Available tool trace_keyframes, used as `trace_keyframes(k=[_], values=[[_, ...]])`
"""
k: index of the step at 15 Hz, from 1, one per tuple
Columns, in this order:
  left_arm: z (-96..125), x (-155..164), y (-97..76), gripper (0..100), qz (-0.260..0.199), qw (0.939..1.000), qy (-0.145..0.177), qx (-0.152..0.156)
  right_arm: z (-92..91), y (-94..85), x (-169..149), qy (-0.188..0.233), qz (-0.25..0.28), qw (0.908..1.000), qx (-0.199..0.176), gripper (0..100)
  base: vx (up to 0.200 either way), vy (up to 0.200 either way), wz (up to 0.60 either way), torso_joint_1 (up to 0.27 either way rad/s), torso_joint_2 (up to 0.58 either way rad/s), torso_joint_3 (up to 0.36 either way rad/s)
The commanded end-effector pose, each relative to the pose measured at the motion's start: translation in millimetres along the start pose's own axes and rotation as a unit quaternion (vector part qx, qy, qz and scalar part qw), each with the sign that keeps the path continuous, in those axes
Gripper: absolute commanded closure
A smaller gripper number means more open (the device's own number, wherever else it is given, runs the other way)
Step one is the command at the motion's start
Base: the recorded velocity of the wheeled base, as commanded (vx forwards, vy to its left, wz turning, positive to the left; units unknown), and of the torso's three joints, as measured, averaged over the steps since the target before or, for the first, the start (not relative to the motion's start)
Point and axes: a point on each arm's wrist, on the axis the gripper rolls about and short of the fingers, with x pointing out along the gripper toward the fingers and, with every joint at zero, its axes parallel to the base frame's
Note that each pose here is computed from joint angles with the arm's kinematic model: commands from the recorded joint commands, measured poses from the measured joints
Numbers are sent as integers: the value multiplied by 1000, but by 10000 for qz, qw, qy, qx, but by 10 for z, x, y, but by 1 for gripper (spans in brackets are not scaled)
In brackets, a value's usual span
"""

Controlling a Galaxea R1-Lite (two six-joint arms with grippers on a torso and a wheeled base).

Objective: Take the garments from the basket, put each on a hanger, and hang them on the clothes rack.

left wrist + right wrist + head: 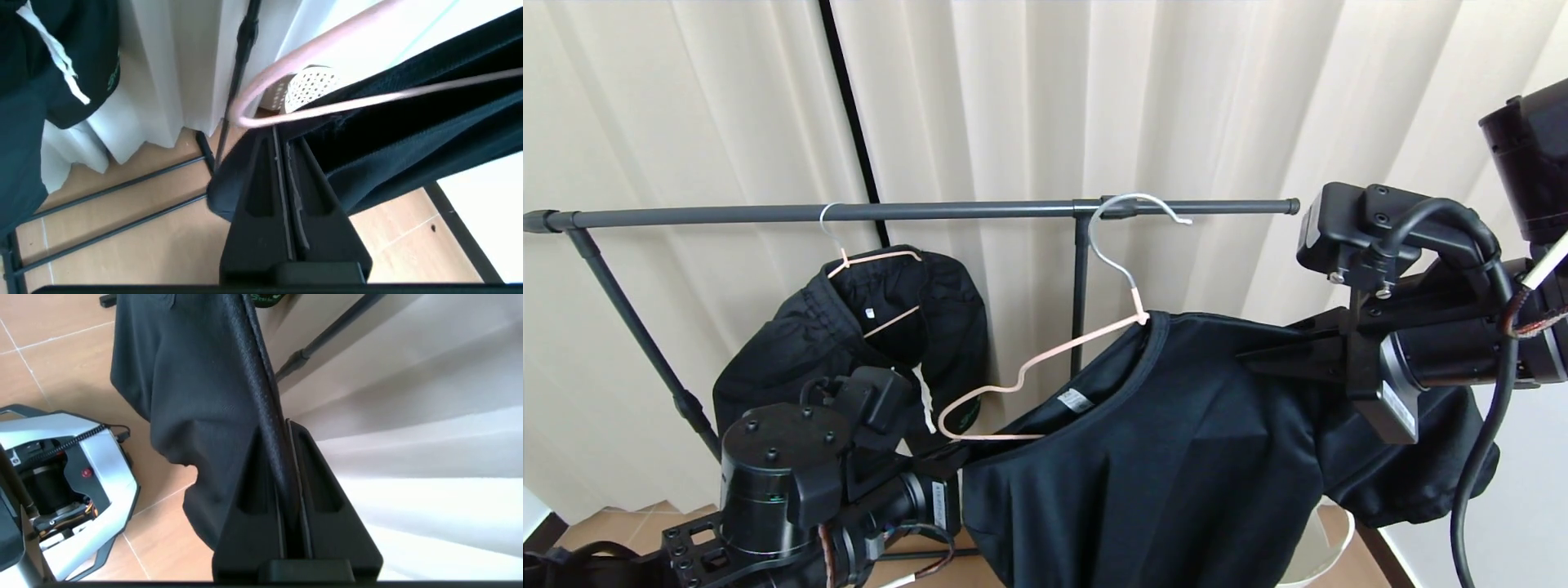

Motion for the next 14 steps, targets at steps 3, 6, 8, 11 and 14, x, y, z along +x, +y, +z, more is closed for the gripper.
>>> trace_keyframes(k=[3, 6, 8, 11, 14], values=[[125, -90, 81, 100, 96, 9995, -296, -111, -113, 63, -72, 63, 21, 10000, 21, 100, 0, 0, 0, 0, 0, 0], [134, -104, 145, 100, 209, 9992, -318, -88, -135, 79, -128, 26, -8, 10000, 21, 100, 0, 0, 0, 0, 0, 0], [121, -113, 149, 100, 208, 9993, -294, -85, -147, 68, -159, 9, -59, 10000, 53, 100, 0, 0, 0, 0, 0, 0], [131, -105, 165, 100, 174, 9994, -291, -93, -175, 47, -159, 50, -95, 9999, 97, 100, 0, 0, 0, 0, 0, 0], [258, -172, 135, 100, 79, 9983, -585, -3, -250, 74, -36, -48, -154, 9998, 136, 100, 0, 0, 0, 0, 0, 0]])
